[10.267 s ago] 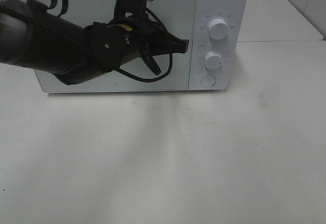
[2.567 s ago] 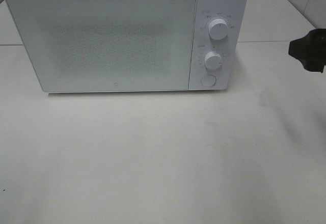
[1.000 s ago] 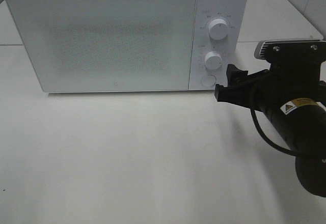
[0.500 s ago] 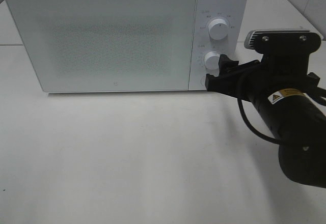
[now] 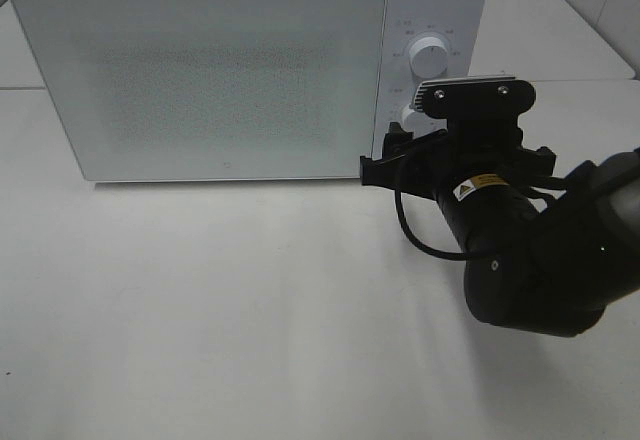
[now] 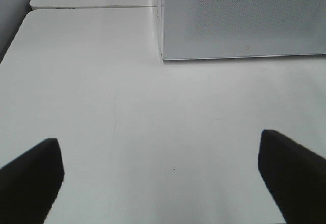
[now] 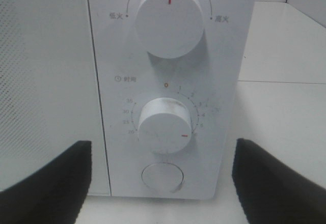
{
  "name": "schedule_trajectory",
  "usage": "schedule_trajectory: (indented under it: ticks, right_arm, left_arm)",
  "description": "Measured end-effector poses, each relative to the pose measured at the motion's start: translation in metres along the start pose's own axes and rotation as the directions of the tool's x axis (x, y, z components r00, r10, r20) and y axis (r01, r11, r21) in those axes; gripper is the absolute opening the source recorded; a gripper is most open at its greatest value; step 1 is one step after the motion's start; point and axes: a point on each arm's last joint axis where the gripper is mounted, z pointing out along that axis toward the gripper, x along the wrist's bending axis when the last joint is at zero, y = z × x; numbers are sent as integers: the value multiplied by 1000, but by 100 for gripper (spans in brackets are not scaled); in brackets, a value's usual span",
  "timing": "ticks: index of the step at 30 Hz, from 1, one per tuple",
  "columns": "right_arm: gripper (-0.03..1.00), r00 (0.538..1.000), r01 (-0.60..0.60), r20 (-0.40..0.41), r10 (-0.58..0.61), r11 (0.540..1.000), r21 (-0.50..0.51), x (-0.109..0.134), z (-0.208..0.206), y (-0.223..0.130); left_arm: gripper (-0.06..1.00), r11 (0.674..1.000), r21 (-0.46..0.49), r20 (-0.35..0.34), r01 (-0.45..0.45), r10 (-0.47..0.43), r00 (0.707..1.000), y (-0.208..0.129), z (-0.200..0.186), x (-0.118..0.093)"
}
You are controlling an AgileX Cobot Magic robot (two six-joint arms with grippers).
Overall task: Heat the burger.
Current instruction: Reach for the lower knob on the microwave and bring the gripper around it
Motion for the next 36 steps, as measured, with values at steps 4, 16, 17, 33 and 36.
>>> schedule_trajectory:
  ticks: [4,16,17,33,36]
  right_arm:
    - [74,1000,-2,8,2,1000,-8,0,9,0]
    - [74,1000,-3,18,4,999,-36,2,39,0]
    - [74,1000,-3,18,4,999,-36,2,39,0]
    - [74,1000,13,21,-12,1000,-23,3,53,-11]
    - [74,1000,10,24,-10,1000,-28,1,55,-10]
  left_arm:
    - [98,1000,0,0,0,0,1000,0,0,0]
    - [98,1000,0,0,0,0,1000,0,0,0]
    - [98,1000,0,0,0,0,1000,0,0,0]
    - [98,1000,0,0,0,0,1000,0,0,0]
    - [98,1000,0,0,0,0,1000,0,0,0]
